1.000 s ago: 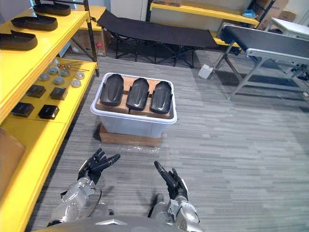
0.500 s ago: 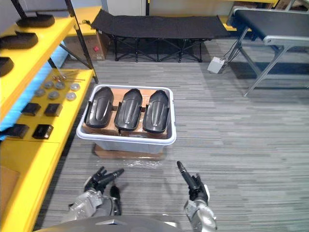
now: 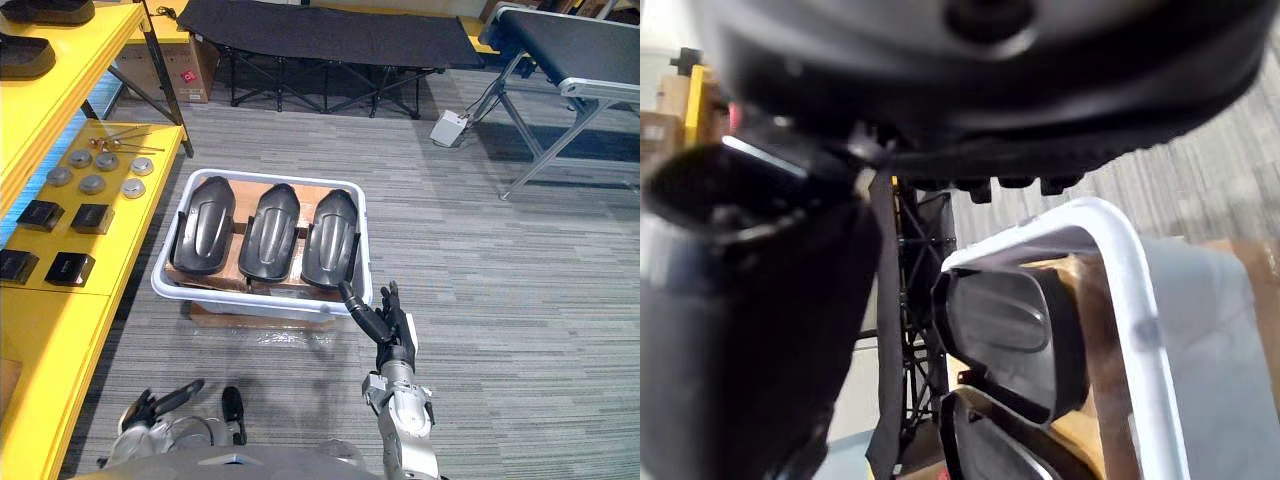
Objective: Walk over and take three plastic housings, then place them on the shelf
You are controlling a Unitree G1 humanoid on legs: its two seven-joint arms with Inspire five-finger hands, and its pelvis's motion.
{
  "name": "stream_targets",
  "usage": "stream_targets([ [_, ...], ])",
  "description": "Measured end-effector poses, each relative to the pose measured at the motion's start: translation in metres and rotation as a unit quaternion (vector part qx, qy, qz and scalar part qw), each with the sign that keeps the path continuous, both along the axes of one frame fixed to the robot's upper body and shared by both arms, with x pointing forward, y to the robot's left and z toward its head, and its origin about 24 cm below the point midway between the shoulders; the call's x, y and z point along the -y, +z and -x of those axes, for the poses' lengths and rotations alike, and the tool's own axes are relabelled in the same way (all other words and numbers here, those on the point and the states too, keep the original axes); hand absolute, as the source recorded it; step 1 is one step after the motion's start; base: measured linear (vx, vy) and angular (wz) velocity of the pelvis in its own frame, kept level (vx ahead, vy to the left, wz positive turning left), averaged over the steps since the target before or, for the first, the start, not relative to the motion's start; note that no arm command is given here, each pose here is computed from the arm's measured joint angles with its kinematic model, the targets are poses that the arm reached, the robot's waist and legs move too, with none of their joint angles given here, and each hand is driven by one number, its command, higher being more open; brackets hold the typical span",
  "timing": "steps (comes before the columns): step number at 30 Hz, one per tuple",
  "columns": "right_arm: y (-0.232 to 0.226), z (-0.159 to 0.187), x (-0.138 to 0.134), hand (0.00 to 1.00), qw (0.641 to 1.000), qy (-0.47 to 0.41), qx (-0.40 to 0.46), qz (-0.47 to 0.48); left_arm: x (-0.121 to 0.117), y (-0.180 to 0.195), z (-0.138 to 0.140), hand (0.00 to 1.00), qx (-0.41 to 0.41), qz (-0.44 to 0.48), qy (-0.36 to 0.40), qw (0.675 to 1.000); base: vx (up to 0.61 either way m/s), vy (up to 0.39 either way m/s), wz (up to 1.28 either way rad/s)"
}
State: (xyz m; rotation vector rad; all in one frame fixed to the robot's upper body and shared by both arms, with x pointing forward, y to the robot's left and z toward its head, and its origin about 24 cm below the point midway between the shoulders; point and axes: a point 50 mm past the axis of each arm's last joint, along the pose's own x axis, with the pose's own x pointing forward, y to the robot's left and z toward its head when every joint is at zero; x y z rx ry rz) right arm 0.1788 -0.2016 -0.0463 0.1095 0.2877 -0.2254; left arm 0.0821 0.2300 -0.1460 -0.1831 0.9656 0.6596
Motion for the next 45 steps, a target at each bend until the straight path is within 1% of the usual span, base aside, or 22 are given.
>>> stream_targets([
  [1,0.002,-0.005,0.004,1.0,1.0,0.004,-0.005,0.015,-0.001,-0.001,0.009,1.0,-0.003,-0.005,0.004,1.0,0.0,0.0,0.0],
  [3,0.006,-0.014,0.01,1.0,0.999,0.009,-0.009,0.04,-0.001,-0.002,0.018,1.0,-0.003,-0.006,0.006,1.0,-0.02,-0.005,0.0],
  [5,0.01,-0.021,0.015,1.0,0.999,0.005,-0.01,0.052,-0.001,-0.002,0.018,1.0,0.005,-0.009,0.004,1.0,-0.08,-0.009,0.07],
  [8,0.017,-0.038,0.032,1.0,0.997,-0.018,-0.012,0.074,0.001,0.002,0.003,1.0,0.034,-0.003,-0.029,0.999,-0.09,0.033,0.2],
  [10,0.016,-0.038,0.043,1.0,0.996,-0.054,-0.024,0.069,-0.001,0.007,-0.006,1.0,0.044,-0.012,-0.08,0.996,-0.02,0.084,0.21],
  [11,0.014,-0.034,0.046,1.0,0.995,-0.066,-0.031,0.063,-0.001,0.006,-0.007,1.0,0.041,-0.011,-0.09,0.995,0.01,0.045,0.74],
  [12,0.006,-0.022,0.05,1.0,0.993,-0.083,-0.055,0.059,0.001,0.008,-0.012,1.0,0.046,-0.01,-0.105,0.993,-0.01,0.037,0.95],
  [13,0.001,-0.013,0.054,1.0,0.991,-0.094,-0.071,0.058,0.0,0.013,-0.022,1.0,0.065,-0.014,-0.11,0.992,-0.02,0.041,0.87],
  [16,-0.01,-0.002,0.053,1.0,0.989,-0.109,-0.093,0.047,-0.002,0.018,-0.03,1.0,0.081,-0.016,-0.115,0.99,-0.03,-0.04,0.42],
  [18,-0.016,0.0,0.05,1.0,0.987,-0.121,-0.097,0.033,-0.002,0.018,-0.03,1.0,0.081,-0.015,-0.113,0.99,-0.02,-0.16,0.24],
  [20,-0.022,0.0,0.045,1.0,0.985,-0.136,-0.102,0.007,-0.004,0.016,-0.023,1.0,0.074,-0.015,-0.103,0.992,-0.01,-0.234,-0.04],
  [22,-0.022,-0.005,0.052,1.0,0.982,-0.162,-0.1,-0.009,0.006,0.011,-0.019,1.0,0.068,0.003,-0.084,0.994,-0.01,-0.185,-0.06],
  [25,-0.027,-0.008,0.058,1.0,0.977,-0.182,-0.115,-0.008,0.013,0.005,-0.008,1.0,0.05,0.016,-0.075,0.996,0.06,-0.109,0.07],
  [29,-0.026,-0.007,0.063,1.0,0.974,-0.193,-0.115,-0.005,0.013,0.005,-0.006,1.0,0.054,0.021,-0.086,0.995,0.08,-0.04,0.0],
  [32,-0.017,-0.027,0.066,1.0,0.977,-0.191,-0.095,-0.014,0.01,0.007,-0.011,1.0,0.06,0.02,-0.113,0.992,0.11,0.008,-0.06],
  [33,-0.01,-0.039,0.066,1.0,0.979,-0.188,-0.077,-0.018,0.006,0.009,-0.015,1.0,0.065,0.019,-0.126,0.99,0.1,0.028,-0.06],
  [35,0.004,-0.055,0.07,1.0,0.982,-0.181,-0.049,-0.016,0.007,0.011,-0.023,1.0,0.074,0.02,-0.153,0.985,0.1,0.038,-0.04],
  [37,0.03,-0.08,0.081,1.0,0.985,-0.172,-0.01,-0.01,0.011,0.016,-0.042,1.0,0.099,0.023,-0.17,0.98,0.09,0.056,-0.03],
  [38,0.036,-0.086,0.083,1.0,0.985,-0.17,-0.001,-0.007,0.012,0.017,-0.046,1.0,0.105,0.023,-0.173,0.979,0.04,0.063,0.04],
  [40,0.059,-0.107,0.087,1.0,0.988,-0.152,0.033,0.003,0.012,0.023,-0.059,1.0,0.128,0.016,-0.184,0.974,0.03,0.053,0.04],
  [43,0.086,-0.127,0.095,1.0,0.989,-0.132,0.061,0.024,0.013,0.028,-0.07,1.0,0.145,0.013,-0.189,0.971,0.0,0.041,0.03],
  [45,0.114,-0.141,0.109,1.0,0.987,-0.126,0.08,0.054,0.013,0.034,-0.081,1.0,0.161,0.008,-0.196,0.967,-0.03,0.042,0.03],
])
